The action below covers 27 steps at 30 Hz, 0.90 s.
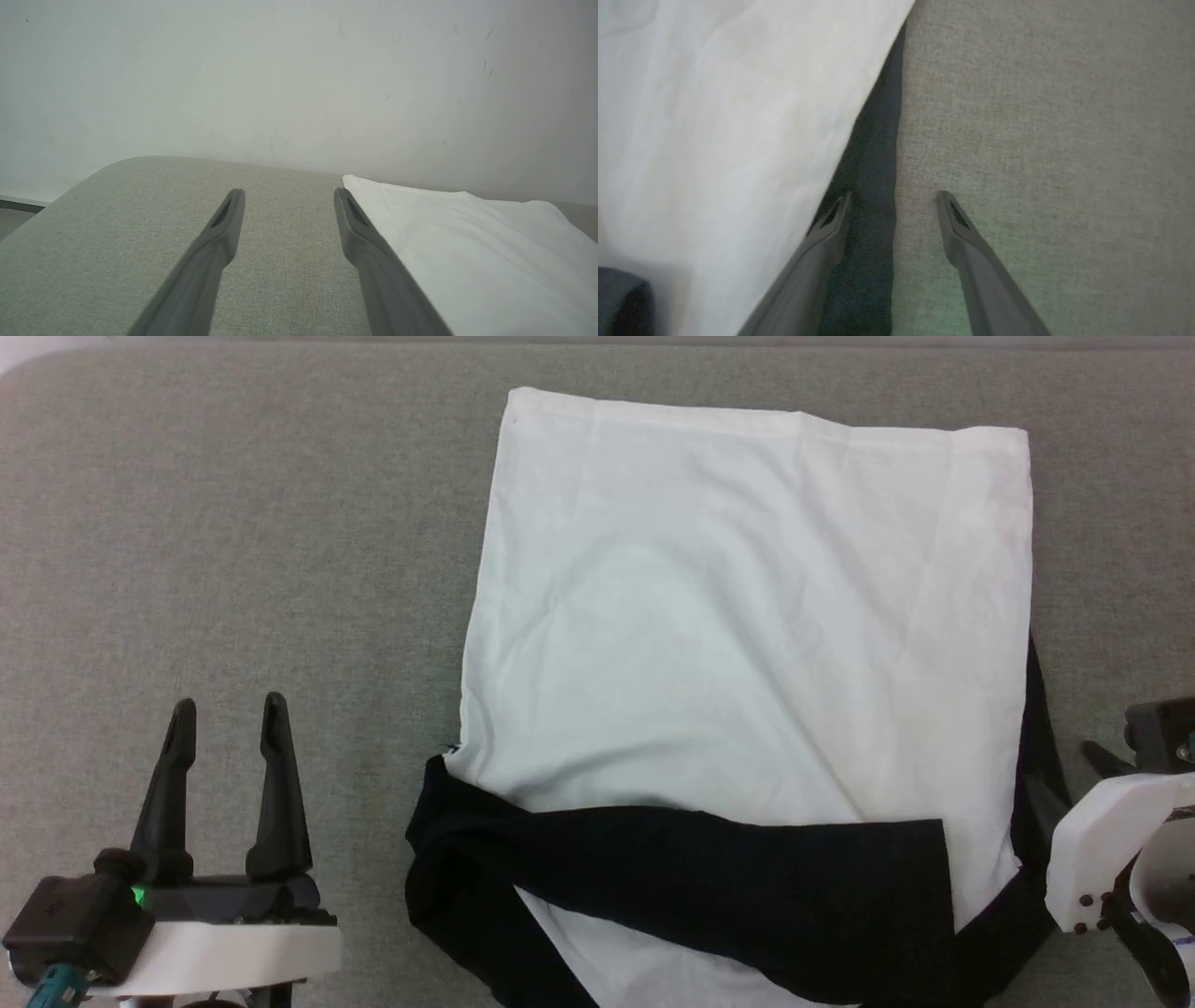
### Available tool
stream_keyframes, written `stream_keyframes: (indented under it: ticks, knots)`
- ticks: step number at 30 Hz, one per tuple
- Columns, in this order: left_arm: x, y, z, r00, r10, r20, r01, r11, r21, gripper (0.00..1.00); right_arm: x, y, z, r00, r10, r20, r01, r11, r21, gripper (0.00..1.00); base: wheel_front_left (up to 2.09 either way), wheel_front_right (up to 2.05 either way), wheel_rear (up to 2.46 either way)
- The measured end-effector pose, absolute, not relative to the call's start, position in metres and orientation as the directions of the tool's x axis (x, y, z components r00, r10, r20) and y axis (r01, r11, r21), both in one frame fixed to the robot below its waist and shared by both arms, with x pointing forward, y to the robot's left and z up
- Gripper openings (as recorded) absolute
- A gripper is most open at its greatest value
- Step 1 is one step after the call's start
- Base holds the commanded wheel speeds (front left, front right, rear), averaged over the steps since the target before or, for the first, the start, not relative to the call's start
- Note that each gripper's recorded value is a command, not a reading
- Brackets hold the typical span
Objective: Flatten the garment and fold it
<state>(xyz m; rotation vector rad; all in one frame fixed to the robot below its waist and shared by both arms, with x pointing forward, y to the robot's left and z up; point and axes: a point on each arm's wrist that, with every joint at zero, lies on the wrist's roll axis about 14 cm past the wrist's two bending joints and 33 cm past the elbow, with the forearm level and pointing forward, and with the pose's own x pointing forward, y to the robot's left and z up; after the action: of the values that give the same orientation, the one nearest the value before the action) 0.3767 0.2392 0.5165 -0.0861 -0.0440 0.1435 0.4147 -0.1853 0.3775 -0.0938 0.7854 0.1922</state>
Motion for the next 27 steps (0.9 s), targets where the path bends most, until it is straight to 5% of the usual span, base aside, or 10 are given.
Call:
stream_keyframes:
  ticks: [1, 4, 11, 20, 27]
  knots:
    - [0.378, 0.240, 0.516, 0.989, 0.145, 0.038, -0.141, 0.986, -0.088, 1.00, 0.414, -0.185, 0.375, 0.684, 0.137, -0.716, -0.208, 0.978, -0.012, 0.44, 0.00, 0.00, 0.00]
    - [0.378, 0.240, 0.515, 0.989, 0.147, 0.035, -0.144, 0.986, -0.086, 1.00, 0.416, -0.182, 0.374, 0.680, 0.145, -0.719, -0.211, 0.977, -0.002, 0.00, 0.00, 0.00, 0.00]
    - [0.379, 0.241, 0.515, 0.989, 0.144, 0.033, -0.141, 0.987, -0.083, 1.00, 0.421, -0.183, 0.377, 0.694, 0.146, -0.705, -0.206, 0.979, -0.001, 0.00, 0.00, 0.00, 0.00]
    - [0.379, 0.237, 0.519, 0.991, 0.131, 0.041, -0.127, 0.988, -0.091, 1.00, 0.431, -0.232, 0.408, 0.812, -0.009, -0.584, -0.054, 0.994, -0.090, 0.00, 0.00, 0.00, 0.00]
    - [0.377, 0.233, 0.526, 0.991, 0.119, 0.056, -0.112, 0.988, -0.103, 1.00, 0.372, -0.271, 0.390, 0.762, -0.149, -0.631, 0.139, 0.988, -0.066, 0.00, 0.00, 0.00, 0.00]
